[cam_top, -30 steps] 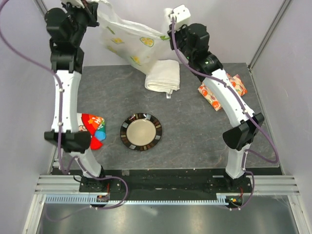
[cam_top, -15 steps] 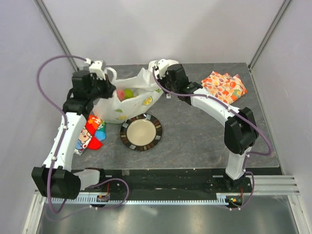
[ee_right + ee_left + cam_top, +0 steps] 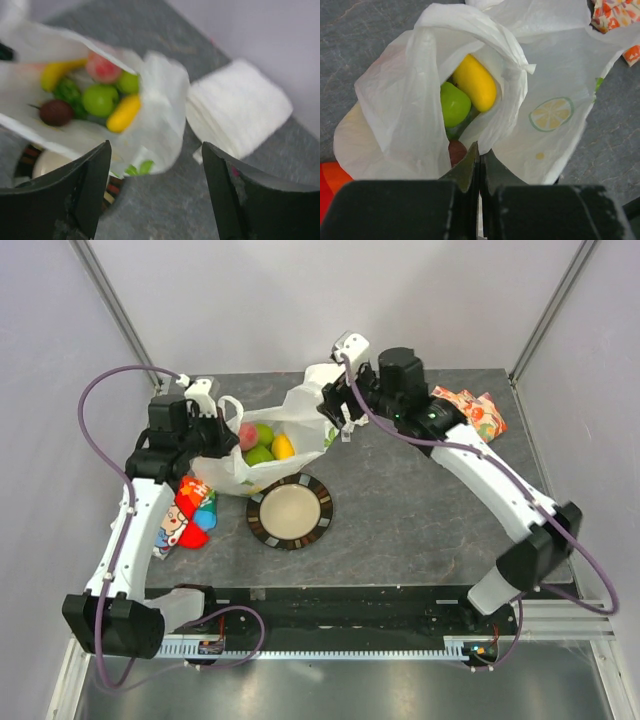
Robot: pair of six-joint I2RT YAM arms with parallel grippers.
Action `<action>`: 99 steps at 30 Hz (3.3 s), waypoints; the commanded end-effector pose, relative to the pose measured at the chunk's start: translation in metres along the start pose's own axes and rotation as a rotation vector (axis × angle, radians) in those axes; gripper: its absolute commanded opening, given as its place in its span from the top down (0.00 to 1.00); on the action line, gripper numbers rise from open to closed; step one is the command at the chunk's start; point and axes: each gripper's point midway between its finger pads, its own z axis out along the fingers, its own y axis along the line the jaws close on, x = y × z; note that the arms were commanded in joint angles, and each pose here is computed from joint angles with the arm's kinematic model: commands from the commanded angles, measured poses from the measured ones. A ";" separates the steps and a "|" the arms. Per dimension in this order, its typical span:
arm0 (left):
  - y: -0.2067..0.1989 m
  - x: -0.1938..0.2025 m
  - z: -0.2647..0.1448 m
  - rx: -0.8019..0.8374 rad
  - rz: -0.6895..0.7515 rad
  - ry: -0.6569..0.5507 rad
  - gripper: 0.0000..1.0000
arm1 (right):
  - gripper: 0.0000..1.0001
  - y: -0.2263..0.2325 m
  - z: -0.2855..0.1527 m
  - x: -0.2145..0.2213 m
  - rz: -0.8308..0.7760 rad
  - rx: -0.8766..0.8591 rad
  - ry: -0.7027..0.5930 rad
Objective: Take the fake fruits out of the plastic bag
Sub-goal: Place the plastic bag at the center of the board, then take out the fake fruit from the plastic bag.
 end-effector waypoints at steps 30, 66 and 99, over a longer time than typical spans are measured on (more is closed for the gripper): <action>0.052 0.070 0.005 -0.205 0.098 0.219 0.98 | 0.51 -0.059 0.013 0.181 -0.086 0.308 0.483; -0.033 -0.021 -0.047 0.109 0.246 -0.140 0.15 | 0.21 0.043 0.080 0.083 -0.160 -0.016 0.274; -0.106 -0.008 -0.012 0.393 0.320 -0.117 0.01 | 0.55 0.003 0.184 0.111 -0.025 0.136 0.241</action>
